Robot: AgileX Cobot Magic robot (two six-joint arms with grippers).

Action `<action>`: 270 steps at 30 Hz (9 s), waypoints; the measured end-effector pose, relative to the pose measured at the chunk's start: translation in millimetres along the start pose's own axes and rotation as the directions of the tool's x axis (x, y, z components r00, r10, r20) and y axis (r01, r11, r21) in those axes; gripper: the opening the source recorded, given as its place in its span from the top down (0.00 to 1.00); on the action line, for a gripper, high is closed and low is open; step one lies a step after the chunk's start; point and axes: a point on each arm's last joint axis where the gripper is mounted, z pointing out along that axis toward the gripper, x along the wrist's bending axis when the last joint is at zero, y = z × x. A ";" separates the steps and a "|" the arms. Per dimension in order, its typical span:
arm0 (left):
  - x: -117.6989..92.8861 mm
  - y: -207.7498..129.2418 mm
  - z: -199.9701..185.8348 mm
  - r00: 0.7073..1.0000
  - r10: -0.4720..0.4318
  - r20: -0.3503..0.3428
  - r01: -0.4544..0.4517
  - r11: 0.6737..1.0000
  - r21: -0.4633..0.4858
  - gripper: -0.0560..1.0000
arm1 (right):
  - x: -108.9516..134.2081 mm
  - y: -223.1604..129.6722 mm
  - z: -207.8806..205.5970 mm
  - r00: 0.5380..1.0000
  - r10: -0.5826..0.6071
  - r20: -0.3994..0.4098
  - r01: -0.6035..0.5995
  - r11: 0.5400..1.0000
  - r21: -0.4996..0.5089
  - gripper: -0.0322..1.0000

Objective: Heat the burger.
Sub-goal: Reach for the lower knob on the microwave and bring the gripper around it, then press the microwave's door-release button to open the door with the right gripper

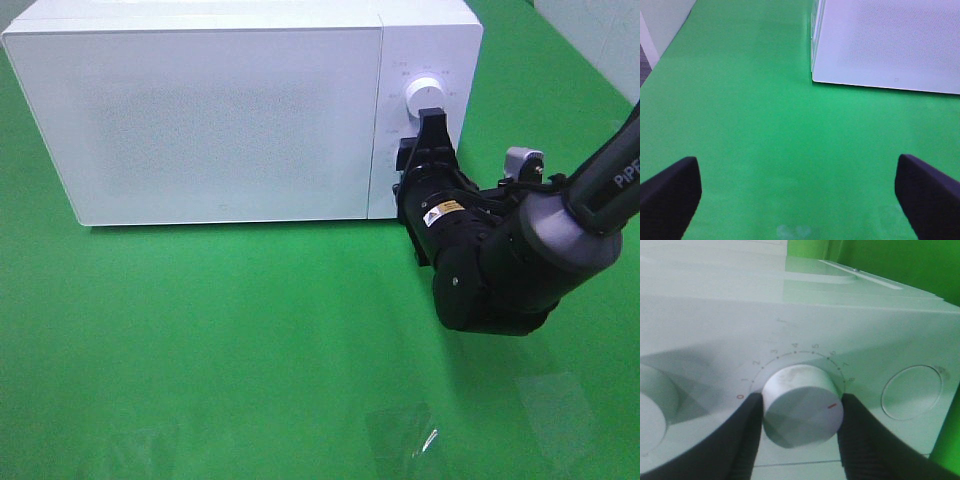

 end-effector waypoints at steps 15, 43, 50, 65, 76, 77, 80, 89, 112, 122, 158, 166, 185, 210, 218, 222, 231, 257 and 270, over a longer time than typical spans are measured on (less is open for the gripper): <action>0.0 0.0 0.0 1.000 0.000 0.000 0.000 1.000 0.000 0.01 | -0.1 0.7 -0.1 0.998 -0.066 0.012 0.066 0.997 -0.031 0.55; 0.0 0.0 0.0 1.000 0.000 0.000 0.000 1.000 0.000 0.01 | 21.3 -5.2 -15.2 0.984 -0.166 -0.065 0.172 0.982 0.084 0.26; 0.0 0.0 0.0 1.000 0.000 0.000 0.000 1.000 0.000 0.01 | 39.3 -0.1 -29.7 0.946 -0.309 -0.096 0.319 0.940 0.121 0.25; 0.0 0.0 0.0 1.000 0.000 0.000 0.000 1.000 0.000 0.01 | 73.6 -1.2 -61.4 0.499 -0.849 -0.175 0.817 0.394 0.421 0.25; 0.0 0.0 0.0 1.000 0.000 0.000 0.000 1.000 0.000 0.01 | 99.0 8.4 -80.4 0.279 -0.906 -0.319 0.899 0.129 0.420 0.25; 0.0 0.0 0.0 1.000 0.000 0.000 0.000 1.000 0.000 0.01 | 99.0 8.4 -80.4 0.279 -0.906 -0.319 0.899 0.129 0.420 0.25; 0.0 0.0 0.0 1.000 0.001 0.000 -0.001 1.000 0.000 0.01 | 110.2 22.3 -82.8 0.257 -0.911 -0.322 0.887 0.090 0.452 0.25; 0.0 0.0 0.0 1.000 0.002 0.000 -0.002 1.000 0.000 0.01 | 131.9 45.2 -100.1 0.119 -0.906 -0.406 0.872 -0.100 0.479 0.25; 0.0 0.0 0.0 1.000 0.002 0.000 -0.002 1.000 0.000 0.01 | 176.3 103.5 -209.0 0.000 -0.910 -0.414 0.801 -0.248 0.545 0.25; 0.0 0.0 0.0 1.000 0.002 0.000 -0.002 1.000 0.000 0.01 | 172.9 138.1 -251.3 0.000 -0.959 -0.284 0.851 -0.149 0.504 0.25; 0.0 0.0 0.0 1.000 0.002 0.000 -0.002 1.000 0.000 0.01 | 131.2 160.5 -347.1 0.135 -0.990 0.038 0.948 0.141 0.286 0.25; 0.0 0.0 0.0 1.000 0.002 0.000 -0.002 1.000 0.000 0.01 | 131.0 160.4 -347.2 0.135 -0.990 0.038 0.947 0.141 0.288 0.25; 0.0 0.0 0.0 1.000 0.002 0.000 -0.002 1.000 0.000 0.01 | 130.6 160.4 -347.3 0.135 -0.990 0.039 0.946 0.141 0.292 0.25; 0.0 0.0 0.0 1.000 0.002 0.000 -0.002 1.000 0.000 0.01 | 152.2 162.8 -332.2 0.135 -0.990 0.033 0.967 0.139 0.213 0.25; 0.0 0.0 0.0 1.000 0.002 0.000 -0.002 1.000 0.000 0.01 | 159.1 163.8 -290.5 0.133 -0.991 0.029 0.976 0.136 0.172 0.25; 0.0 0.0 0.0 1.000 0.002 0.000 -0.002 1.000 0.000 0.01 | 154.0 163.4 -270.6 0.132 -0.991 0.027 0.975 0.135 0.176 0.25; 0.0 0.0 0.0 1.000 0.002 0.000 -0.002 1.000 0.000 0.01 | 147.3 162.8 -224.3 0.132 -0.991 0.020 0.983 0.133 0.125 0.26; 0.0 0.0 0.0 1.000 0.002 0.000 -0.002 1.000 0.000 0.01 | 88.5 120.2 -115.0 0.133 -0.986 -0.104 0.970 0.108 0.218 0.26; 0.0 0.0 0.0 1.000 0.002 0.000 -0.002 1.000 0.000 0.01 | 53.4 63.8 -100.3 0.066 -0.989 -0.129 0.975 0.036 0.219 0.26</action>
